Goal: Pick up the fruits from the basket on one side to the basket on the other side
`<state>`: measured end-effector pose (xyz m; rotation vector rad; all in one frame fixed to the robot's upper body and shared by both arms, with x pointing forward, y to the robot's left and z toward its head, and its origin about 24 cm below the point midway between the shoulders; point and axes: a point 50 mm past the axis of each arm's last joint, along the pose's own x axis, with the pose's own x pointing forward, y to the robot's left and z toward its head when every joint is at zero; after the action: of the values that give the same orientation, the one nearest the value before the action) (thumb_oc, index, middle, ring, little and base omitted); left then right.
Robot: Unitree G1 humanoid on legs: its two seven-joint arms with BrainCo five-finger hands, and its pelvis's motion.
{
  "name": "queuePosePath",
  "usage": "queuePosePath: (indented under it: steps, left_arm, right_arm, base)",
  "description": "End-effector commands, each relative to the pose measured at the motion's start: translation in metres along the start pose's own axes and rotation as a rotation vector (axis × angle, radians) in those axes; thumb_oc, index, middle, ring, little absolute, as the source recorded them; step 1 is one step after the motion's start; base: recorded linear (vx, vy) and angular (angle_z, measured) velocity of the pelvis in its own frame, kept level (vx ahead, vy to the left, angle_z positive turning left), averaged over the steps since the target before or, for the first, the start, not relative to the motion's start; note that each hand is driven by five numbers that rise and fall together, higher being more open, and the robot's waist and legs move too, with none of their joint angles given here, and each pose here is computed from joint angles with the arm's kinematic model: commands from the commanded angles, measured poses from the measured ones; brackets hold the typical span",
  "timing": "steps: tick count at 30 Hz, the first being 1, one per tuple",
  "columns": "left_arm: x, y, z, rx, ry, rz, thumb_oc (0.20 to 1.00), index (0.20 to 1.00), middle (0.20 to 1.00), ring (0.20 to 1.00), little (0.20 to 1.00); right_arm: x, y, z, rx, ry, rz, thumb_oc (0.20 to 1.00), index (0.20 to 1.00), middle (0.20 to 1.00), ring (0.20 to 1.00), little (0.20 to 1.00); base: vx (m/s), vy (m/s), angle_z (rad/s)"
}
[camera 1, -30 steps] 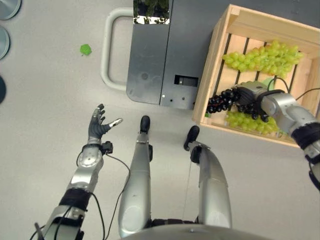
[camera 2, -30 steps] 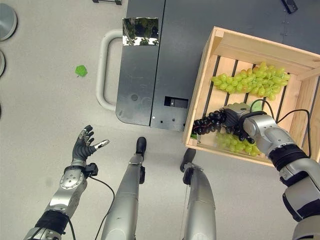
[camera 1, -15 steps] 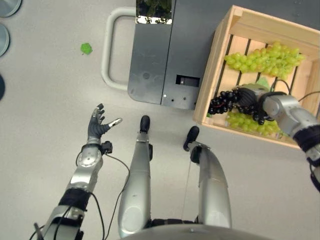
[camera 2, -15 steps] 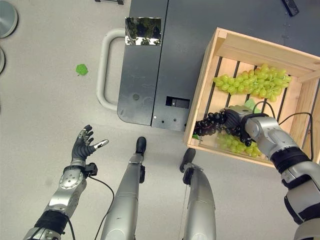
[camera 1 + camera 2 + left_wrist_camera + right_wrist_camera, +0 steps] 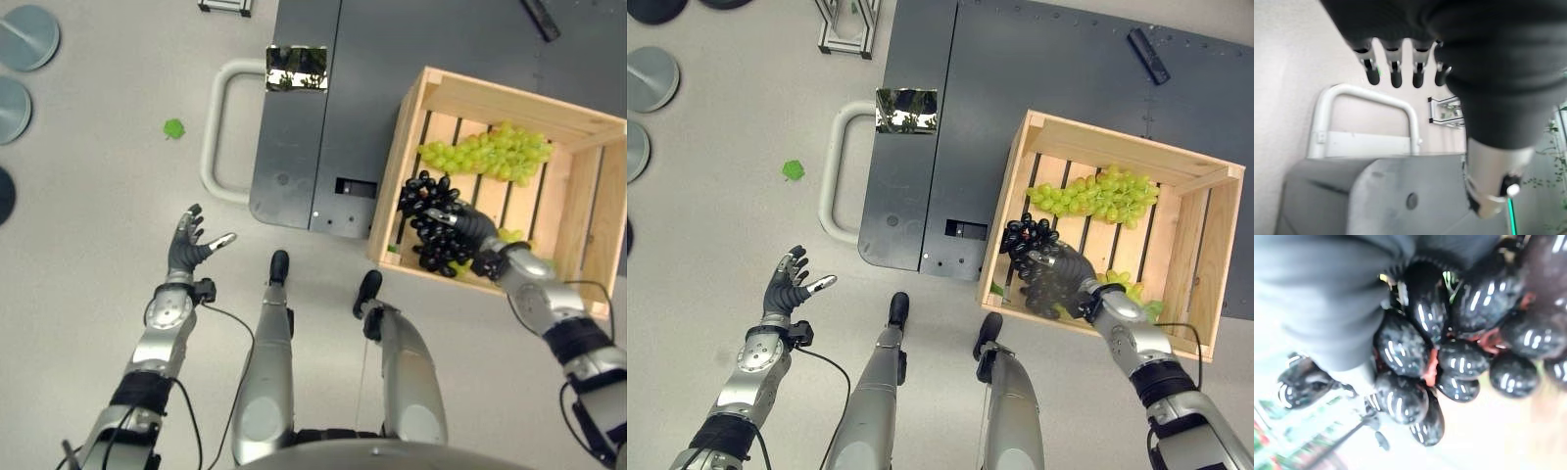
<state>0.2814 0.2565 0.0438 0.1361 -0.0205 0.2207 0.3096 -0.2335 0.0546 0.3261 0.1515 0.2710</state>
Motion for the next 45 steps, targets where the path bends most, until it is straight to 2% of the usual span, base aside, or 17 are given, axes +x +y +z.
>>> queuePosePath:
  steps: [1,11,18,28,32,33,37,40,45]
  left_arm:
    - [0.004,0.005,0.018,-0.037,-0.099,0.021,1.0,1.0,1.0,1.0,1.0]
    - [-0.008,0.006,0.007,-0.1,-0.082,0.052,1.0,1.0,1.0,1.0,1.0]
    - [-0.019,0.008,0.004,-0.106,-0.082,0.032,1.0,1.0,1.0,1.0,1.0]
    - [-0.035,0.012,0.001,-0.131,-0.077,0.006,1.0,1.0,1.0,1.0,1.0]
    - [-0.044,0.011,-0.001,-0.131,-0.054,-0.067,1.0,1.0,1.0,1.0,1.0]
    - [-0.049,0.011,0.002,-0.086,-0.045,-0.164,1.0,1.0,1.0,1.0,1.0]
    - [-0.054,0.017,0.013,0.024,-0.052,-0.278,1.0,1.0,1.0,1.0,1.0]
    - [-0.05,0.022,0.038,0.13,-0.094,-0.415,1.0,1.0,1.0,1.0,1.0]
    - [-0.045,0.021,0.065,0.22,-0.151,-0.544,1.0,1.0,1.0,1.0,1.0]
  right_arm:
    - [0.007,0.044,0.019,0.129,-0.163,0.24,0.2,0.2,0.2,0.2,0.2]
    - [-0.004,0.06,0.002,0.421,-0.339,0.19,0.2,0.2,0.2,0.2,0.2]
    - [-0.017,0.063,0.007,0.452,-0.427,0.204,0.2,0.2,0.2,0.2,0.2]
    - [-0.033,0.051,0.016,0.489,-0.547,0.12,0.2,0.2,0.2,0.2,0.2]
    - [-0.039,0.04,0.018,0.454,-0.556,0.068,0.2,0.2,0.2,0.2,0.2]
    - [-0.044,0.034,0.019,0.41,-0.549,0.049,0.2,0.2,0.2,0.2,0.2]
    - [-0.049,0.028,0.02,0.369,-0.536,0.032,0.2,0.2,0.2,0.2,0.2]
    - [-0.051,0.029,0.022,0.333,-0.522,0.05,0.2,0.2,0.2,0.2,0.2]
    - [-0.052,0.032,0.018,0.31,-0.484,0.066,0.2,0.2,0.2,0.2,0.2]
  base:
    - [0.0,0.0,0.0]
    - [0.03,0.022,-0.06]
    - [0.05,0.021,0.01]
    - [0.06,0.023,0.02]
    - [0.04,0.023,-0.09]
    - [0.04,0.034,-0.03]
    - [0.04,0.029,-0.04]
    - [0.03,0.02,-0.06]
    - [0.04,0.01,-0.04]
